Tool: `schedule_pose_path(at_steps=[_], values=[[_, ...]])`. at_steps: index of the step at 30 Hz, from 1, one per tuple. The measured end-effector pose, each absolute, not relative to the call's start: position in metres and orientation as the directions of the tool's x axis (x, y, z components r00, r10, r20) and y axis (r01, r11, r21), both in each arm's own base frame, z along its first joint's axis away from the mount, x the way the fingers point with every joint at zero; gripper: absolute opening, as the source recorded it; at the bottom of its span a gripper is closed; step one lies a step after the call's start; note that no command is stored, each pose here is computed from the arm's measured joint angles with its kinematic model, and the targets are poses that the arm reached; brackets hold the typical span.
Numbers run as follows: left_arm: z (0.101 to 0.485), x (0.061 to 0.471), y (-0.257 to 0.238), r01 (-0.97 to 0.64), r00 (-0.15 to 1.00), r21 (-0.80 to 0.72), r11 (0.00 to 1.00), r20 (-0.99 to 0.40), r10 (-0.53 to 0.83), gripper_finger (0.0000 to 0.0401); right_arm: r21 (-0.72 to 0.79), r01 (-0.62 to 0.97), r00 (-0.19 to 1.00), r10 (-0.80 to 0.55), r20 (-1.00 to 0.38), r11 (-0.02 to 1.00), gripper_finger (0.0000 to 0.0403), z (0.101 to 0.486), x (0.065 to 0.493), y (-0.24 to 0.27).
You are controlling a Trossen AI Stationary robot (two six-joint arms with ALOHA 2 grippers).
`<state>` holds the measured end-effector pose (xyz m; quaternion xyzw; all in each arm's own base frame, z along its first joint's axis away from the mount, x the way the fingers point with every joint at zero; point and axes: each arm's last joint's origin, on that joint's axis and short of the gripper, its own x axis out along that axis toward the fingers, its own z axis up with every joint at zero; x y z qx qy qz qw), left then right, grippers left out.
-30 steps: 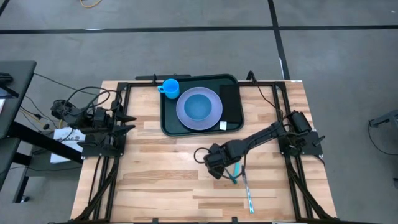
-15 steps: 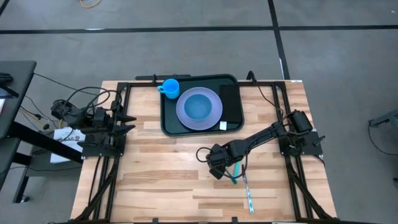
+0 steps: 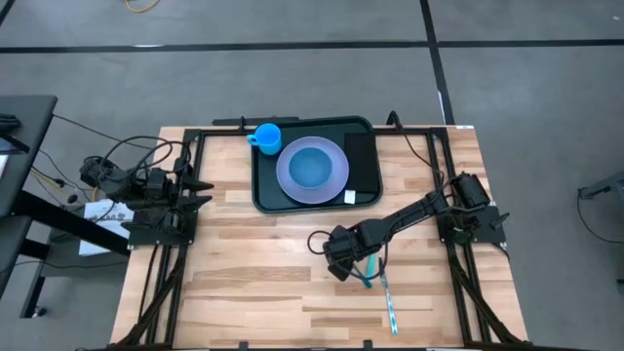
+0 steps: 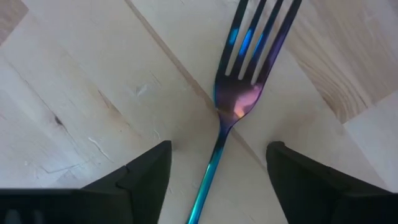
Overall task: Set up tray
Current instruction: Put the blue fork on the black napkin on the black tray
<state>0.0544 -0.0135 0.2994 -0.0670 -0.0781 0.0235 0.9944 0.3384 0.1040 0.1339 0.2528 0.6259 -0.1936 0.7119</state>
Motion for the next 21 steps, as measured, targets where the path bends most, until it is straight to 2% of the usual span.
schedule_pose_path(at_steps=[12,21], values=[[0.2995,0.0544,-0.0135,-0.036,0.987,-0.138,0.990,0.152,0.057,0.0132,0.119,0.608,0.143,0.039,-0.989,0.785,0.0122,0.1330,0.3386,0.1038],[0.2995,0.0544,-0.0135,-0.035,0.987,-0.144,0.989,0.152,0.057,0.0132,0.125,0.611,0.145,0.045,-0.988,0.781,0.0084,0.1327,0.3397,0.1021]])
